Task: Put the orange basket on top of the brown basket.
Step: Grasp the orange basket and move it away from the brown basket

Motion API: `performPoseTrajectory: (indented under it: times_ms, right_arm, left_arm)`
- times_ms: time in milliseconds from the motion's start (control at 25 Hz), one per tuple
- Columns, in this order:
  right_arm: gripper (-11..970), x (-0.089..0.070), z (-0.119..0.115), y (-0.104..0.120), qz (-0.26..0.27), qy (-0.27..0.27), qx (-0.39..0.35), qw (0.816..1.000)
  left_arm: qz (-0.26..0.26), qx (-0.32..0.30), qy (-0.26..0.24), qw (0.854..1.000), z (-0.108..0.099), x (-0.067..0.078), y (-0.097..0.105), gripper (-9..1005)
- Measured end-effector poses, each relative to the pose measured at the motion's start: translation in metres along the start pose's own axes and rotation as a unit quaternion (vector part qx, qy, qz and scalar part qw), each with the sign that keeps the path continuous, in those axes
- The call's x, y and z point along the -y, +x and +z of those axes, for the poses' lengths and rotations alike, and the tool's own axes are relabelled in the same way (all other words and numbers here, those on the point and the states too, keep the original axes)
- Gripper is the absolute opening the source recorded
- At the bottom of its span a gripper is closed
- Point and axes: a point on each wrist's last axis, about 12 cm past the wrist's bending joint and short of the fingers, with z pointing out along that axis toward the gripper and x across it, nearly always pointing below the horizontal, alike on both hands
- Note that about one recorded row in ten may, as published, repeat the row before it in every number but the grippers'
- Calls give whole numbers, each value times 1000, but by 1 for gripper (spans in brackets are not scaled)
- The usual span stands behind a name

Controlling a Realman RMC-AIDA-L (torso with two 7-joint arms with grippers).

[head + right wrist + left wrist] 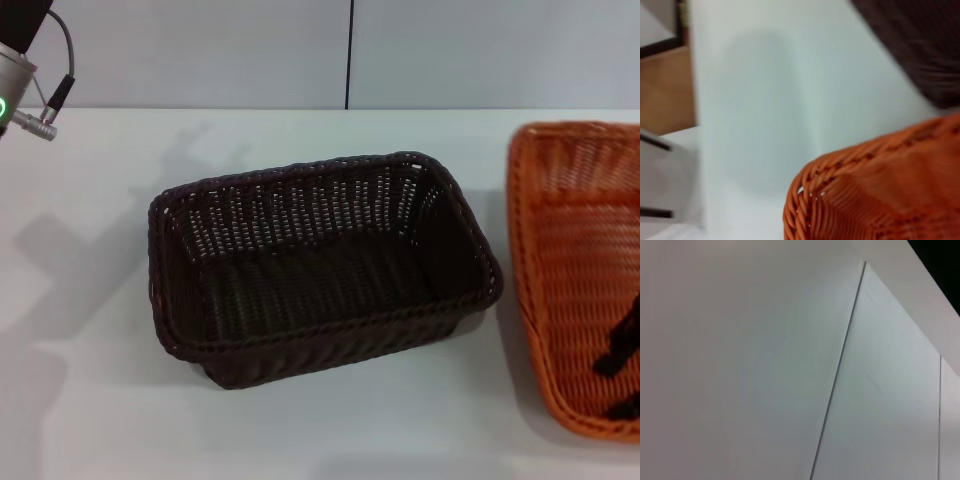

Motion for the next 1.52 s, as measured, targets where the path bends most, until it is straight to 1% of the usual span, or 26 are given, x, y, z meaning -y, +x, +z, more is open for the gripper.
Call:
performPoseTrajectory:
  times_ms: [40,80,200,360,440,480,720,760,800,880,1040,1120,1160,1200,1240,1280,1320,1400,1440,1480,1520]
  right_arm:
    - [578,0,0,0,0,0,0,1000]
    - [578,-4,7,0,-5,-18,0,1000]
    - [578,-7,12,-1,-8,-33,2,999]
    - [577,-17,21,-9,-23,-76,8,997]
    - [577,-18,22,-11,-27,-82,10,996]
    - [577,-22,23,-16,-38,-92,10,995]
    - [577,-27,22,-26,-60,-109,1,992]
    - [577,-30,21,-33,-71,-119,15,990]
    - [577,-30,21,-33,-71,-119,15,990]
    - [577,-35,20,-41,-91,-138,46,985]
    - [577,-37,20,-43,-98,-146,52,983]
    - [577,-36,17,-42,-96,-138,60,984]
    - [577,-33,6,-38,-90,-113,77,987]
    - [577,-33,6,-38,-90,-113,77,987]
    - [577,-31,0,-36,-87,-100,85,988]
    - [577,-28,-16,-28,-77,-66,112,989]
    - [578,-28,-16,-28,-77,-66,112,989]
    - [578,-25,-32,-21,-69,-33,135,988]
    - [578,-23,-46,-15,-64,-2,152,986]
    - [578,-22,-55,-11,-61,20,159,985]
    - [578,-22,-55,-11,-61,20,159,985]
  left_arm:
    - [0,0,0,1000,0,0,0,860]
    - [-2,-2,-4,1000,-1,-1,1,860]
    - [-4,-5,-7,1000,0,-2,3,860]
    - [-6,-7,-9,1000,4,-2,4,860]
    - [-6,-8,-10,1000,5,-3,4,860]
    - [-6,-8,-12,1000,5,-3,4,860]
    - [-4,-1,-26,1000,1,-8,1,860]
    - [-3,2,-34,999,-2,-10,-1,860]
    - [-3,2,-34,999,-2,-10,-1,860]
    - [-5,5,-44,999,-7,-12,-1,860]
    - [-5,7,-44,999,-8,-13,-1,860]
    - [-3,9,-42,999,-8,-13,-3,860]
    - [-3,9,-42,999,-8,-13,-3,860]
    - [-3,9,-42,999,-7,-12,-3,860]
    - [-3,9,-42,999,-7,-12,-3,860]
    - [-4,8,-42,999,-5,-12,-2,860]
    - [-4,8,-42,999,-5,-12,-2,860]
    - [-4,8,-41,999,-4,-12,-2,860]
    - [-4,8,-41,999,-4,-12,-2,860]
    - [-4,8,-41,999,-4,-12,-2,860]
    - [-4,8,-41,999,-4,-12,-2,860]
